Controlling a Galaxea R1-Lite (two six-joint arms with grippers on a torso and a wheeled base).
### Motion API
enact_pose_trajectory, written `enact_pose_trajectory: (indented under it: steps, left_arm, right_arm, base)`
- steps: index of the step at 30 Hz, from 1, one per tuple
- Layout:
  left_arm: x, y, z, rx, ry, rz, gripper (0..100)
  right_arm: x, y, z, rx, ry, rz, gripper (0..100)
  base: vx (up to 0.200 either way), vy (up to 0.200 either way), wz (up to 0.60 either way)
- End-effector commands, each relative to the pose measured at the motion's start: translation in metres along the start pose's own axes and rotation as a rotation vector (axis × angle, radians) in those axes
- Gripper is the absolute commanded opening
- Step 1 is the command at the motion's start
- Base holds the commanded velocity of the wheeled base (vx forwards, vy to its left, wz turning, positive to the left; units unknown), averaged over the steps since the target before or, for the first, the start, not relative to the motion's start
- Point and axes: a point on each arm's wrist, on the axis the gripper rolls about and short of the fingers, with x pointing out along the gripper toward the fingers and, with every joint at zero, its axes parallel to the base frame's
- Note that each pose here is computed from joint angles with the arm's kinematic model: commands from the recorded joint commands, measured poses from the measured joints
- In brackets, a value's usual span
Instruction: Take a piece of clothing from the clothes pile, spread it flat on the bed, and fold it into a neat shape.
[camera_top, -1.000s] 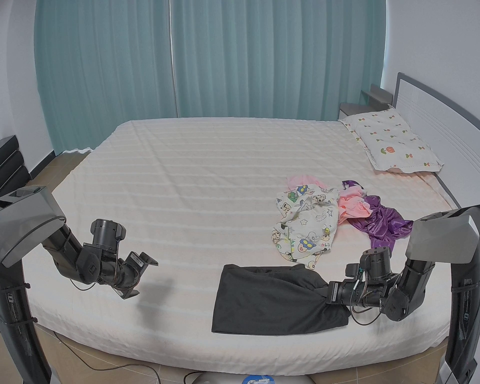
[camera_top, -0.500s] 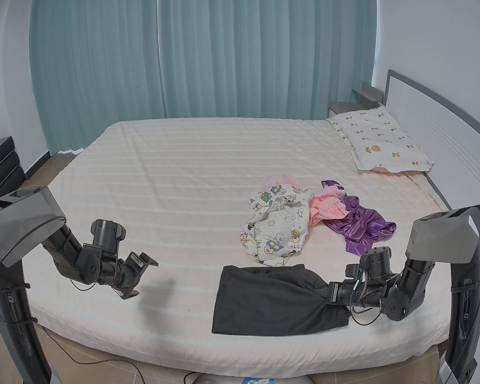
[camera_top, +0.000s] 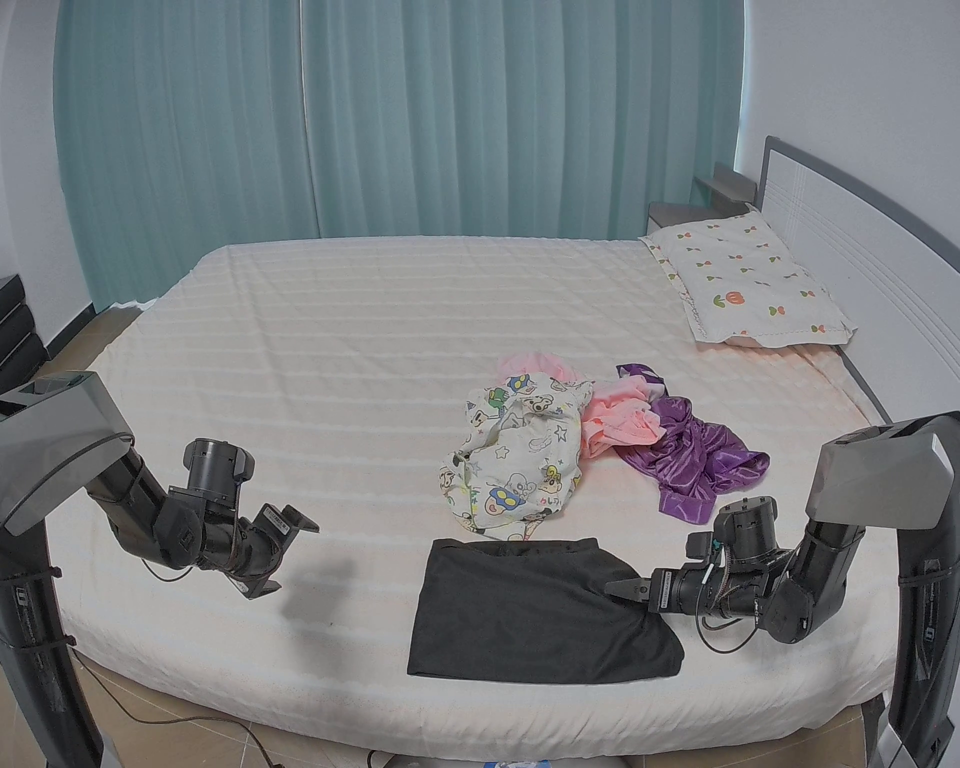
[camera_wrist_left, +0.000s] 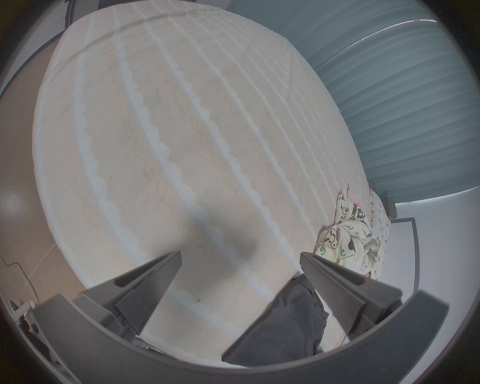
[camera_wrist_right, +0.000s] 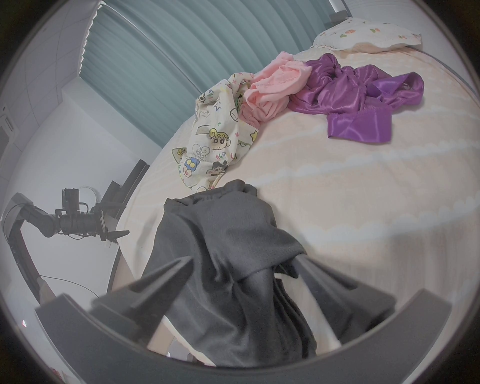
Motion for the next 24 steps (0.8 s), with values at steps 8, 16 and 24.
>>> enact_pose_trajectory:
  steps: [8, 16, 24]
  left_arm:
    - [0.000, 0.000, -0.001, 0.000, 0.000, 0.001, 100]
    - [0.000, 0.000, -0.001, 0.001, 0.002, 0.002, 100]
    - [0.000, 0.000, -0.001, 0.001, 0.002, 0.002, 100]
  right_arm:
    - [0.026, -0.016, 0.002, 0.051, -0.001, -0.063, 100]
    - [0.034, -0.008, 0.020, 0.208, -0.051, -0.028, 0]
    - [0.032, -0.008, 0.023, 0.216, -0.063, -0.026, 0]
  base:
    - [0.000, 0.000, 0.00]
    - [0.000, 0.000, 0.00]
    - [0.000, 0.000, 0.00]
